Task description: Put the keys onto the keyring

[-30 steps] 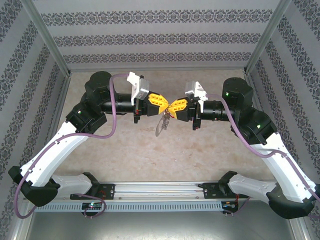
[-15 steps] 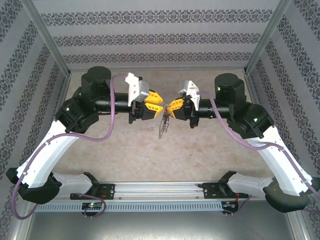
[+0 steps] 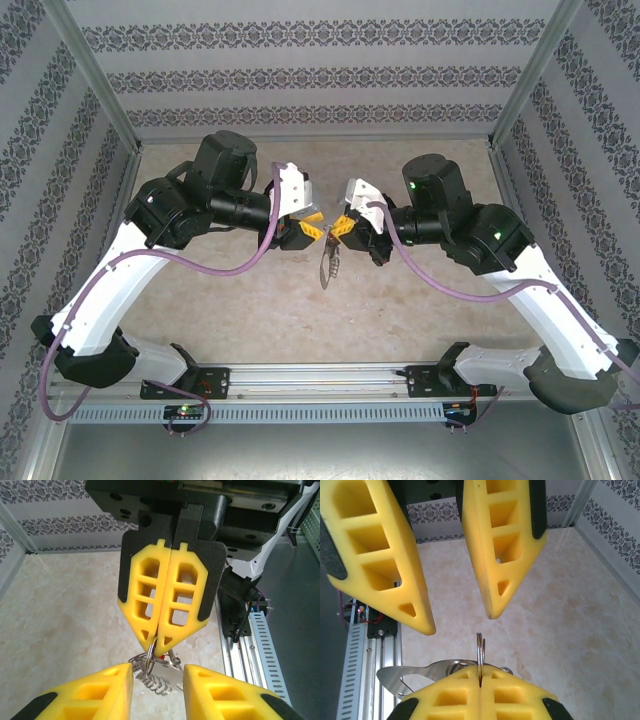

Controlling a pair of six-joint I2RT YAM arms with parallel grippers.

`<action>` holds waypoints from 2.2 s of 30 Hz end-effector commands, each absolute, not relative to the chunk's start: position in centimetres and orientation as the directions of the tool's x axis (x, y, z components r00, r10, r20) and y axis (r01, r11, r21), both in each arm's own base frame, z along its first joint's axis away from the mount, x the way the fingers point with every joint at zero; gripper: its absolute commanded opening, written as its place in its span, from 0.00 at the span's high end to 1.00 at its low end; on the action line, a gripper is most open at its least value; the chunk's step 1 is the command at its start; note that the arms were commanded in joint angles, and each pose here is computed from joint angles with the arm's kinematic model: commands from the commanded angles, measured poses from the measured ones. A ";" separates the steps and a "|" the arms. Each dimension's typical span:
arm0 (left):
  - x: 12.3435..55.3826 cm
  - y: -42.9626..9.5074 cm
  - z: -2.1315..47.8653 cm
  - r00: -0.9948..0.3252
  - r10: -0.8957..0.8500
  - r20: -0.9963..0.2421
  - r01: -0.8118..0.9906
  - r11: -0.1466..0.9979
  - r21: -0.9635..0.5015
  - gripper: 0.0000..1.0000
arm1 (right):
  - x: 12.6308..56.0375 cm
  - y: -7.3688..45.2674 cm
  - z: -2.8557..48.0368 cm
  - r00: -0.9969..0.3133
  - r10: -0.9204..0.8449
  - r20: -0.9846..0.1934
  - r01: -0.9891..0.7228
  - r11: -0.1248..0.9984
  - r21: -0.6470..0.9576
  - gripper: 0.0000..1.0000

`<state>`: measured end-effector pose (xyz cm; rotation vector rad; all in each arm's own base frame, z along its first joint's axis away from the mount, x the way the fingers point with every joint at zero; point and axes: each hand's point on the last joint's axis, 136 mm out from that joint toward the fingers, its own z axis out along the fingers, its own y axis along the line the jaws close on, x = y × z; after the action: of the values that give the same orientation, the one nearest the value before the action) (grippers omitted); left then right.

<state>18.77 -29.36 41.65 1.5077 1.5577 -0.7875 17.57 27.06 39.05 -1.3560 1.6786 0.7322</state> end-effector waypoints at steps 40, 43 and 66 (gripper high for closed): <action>18.0 -30.8 41.7 0.027 0.417 -0.909 0.998 0.046 0.051 0.79 | 16.0 27.5 41.3 0.042 -0.425 -0.904 -0.976 0.178 -0.129 1.00; 18.0 -30.8 41.8 0.030 0.408 -0.912 0.998 0.044 0.053 0.86 | 16.0 27.5 41.2 0.038 -0.423 -0.905 -0.975 0.181 -0.125 1.00; 17.6 -30.5 44.8 0.021 0.253 -0.967 0.997 0.065 0.039 1.00 | 14.9 26.8 41.6 -0.014 -0.339 -0.941 -0.975 0.214 -0.063 0.72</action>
<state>17.94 -30.58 42.16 1.4020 1.5060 -0.9634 15.54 26.51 41.35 -1.3078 1.5495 0.7839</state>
